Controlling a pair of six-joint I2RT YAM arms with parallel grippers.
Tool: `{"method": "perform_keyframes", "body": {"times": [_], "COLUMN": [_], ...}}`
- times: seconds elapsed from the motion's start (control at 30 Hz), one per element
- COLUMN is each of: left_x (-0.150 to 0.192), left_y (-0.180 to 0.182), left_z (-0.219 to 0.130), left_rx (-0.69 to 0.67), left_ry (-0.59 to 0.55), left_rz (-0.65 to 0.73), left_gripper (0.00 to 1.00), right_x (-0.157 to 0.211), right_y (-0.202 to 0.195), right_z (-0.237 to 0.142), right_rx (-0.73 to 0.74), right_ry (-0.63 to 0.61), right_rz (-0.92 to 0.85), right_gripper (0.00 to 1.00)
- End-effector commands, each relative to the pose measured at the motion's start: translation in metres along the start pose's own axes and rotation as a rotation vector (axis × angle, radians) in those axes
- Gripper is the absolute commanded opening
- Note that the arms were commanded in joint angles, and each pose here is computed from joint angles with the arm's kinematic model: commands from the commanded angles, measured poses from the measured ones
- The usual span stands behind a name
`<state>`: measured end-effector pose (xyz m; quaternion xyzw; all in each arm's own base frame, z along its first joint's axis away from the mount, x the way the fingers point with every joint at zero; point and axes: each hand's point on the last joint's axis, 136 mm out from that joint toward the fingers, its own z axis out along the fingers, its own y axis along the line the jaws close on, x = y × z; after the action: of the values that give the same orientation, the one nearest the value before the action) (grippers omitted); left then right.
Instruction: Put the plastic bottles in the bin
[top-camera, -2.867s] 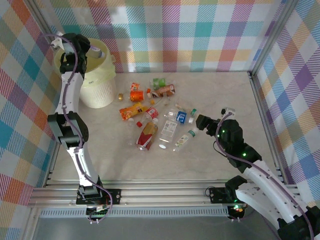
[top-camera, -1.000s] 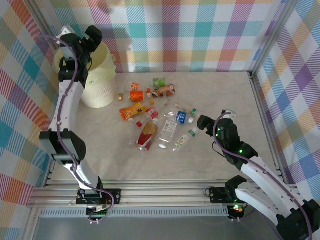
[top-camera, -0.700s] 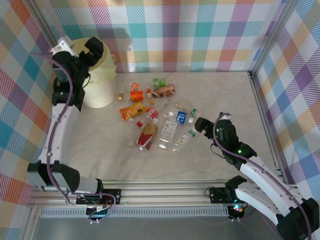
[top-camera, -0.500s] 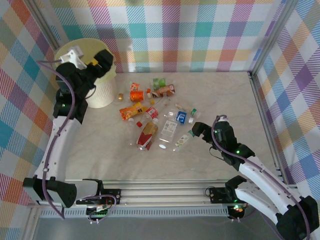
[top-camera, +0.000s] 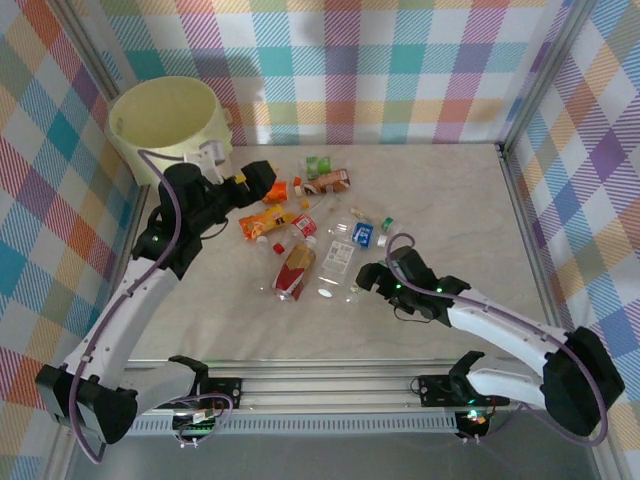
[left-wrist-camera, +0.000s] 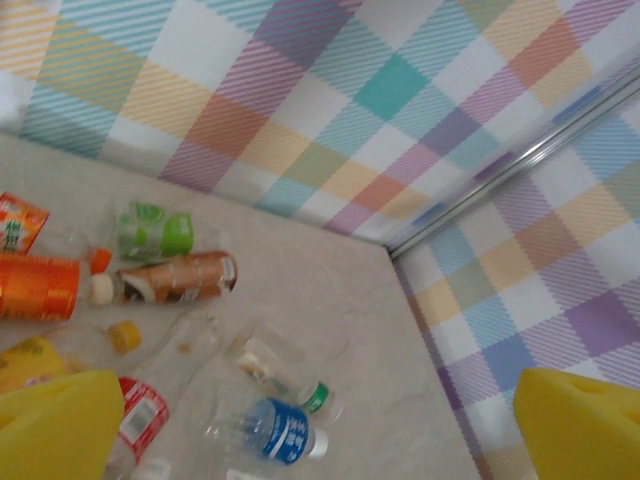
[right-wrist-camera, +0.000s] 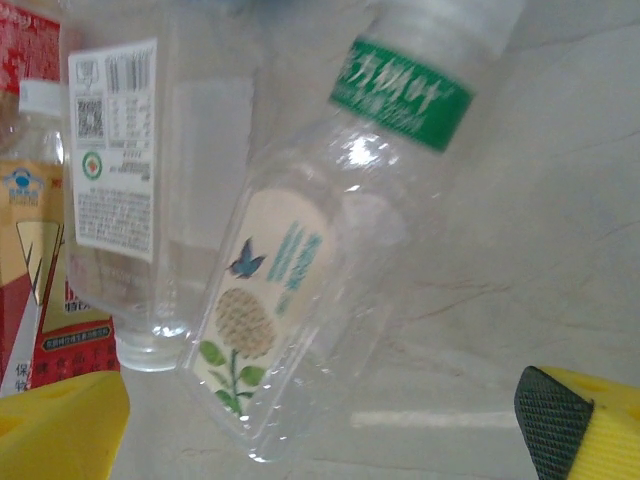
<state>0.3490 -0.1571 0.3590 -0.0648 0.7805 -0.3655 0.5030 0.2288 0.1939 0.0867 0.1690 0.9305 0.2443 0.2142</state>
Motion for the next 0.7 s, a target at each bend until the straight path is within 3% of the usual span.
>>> {"method": "perform_keyframes", "body": {"times": [0.0, 0.2, 0.33, 0.67], "left_x": [0.014, 0.023, 0.033, 0.04], "left_y": [0.01, 0.028, 0.037, 0.048], "left_z": [-0.015, -0.031, -0.038, -0.041], "left_rx": [-0.042, -0.118, -0.156, -0.186], "left_ry": [0.003, -0.006, 0.022, 0.013], "left_rz": [0.009, 0.024, 0.034, 0.043], "left_gripper": [1.0, 1.0, 1.0, 1.0], "right_x": [-0.007, 0.002, 0.01, 0.018], "right_y": [0.012, 0.023, 0.007, -0.001], "right_z": [0.002, 0.022, 0.024, 0.043], "right_rx": [0.042, 0.125, 0.287, 0.341], "right_ry": [-0.043, -0.012, -0.028, -0.031], "right_rz": [0.059, 0.054, 0.085, 0.134], "right_gripper": [1.0, 1.0, 1.0, 0.99]}}
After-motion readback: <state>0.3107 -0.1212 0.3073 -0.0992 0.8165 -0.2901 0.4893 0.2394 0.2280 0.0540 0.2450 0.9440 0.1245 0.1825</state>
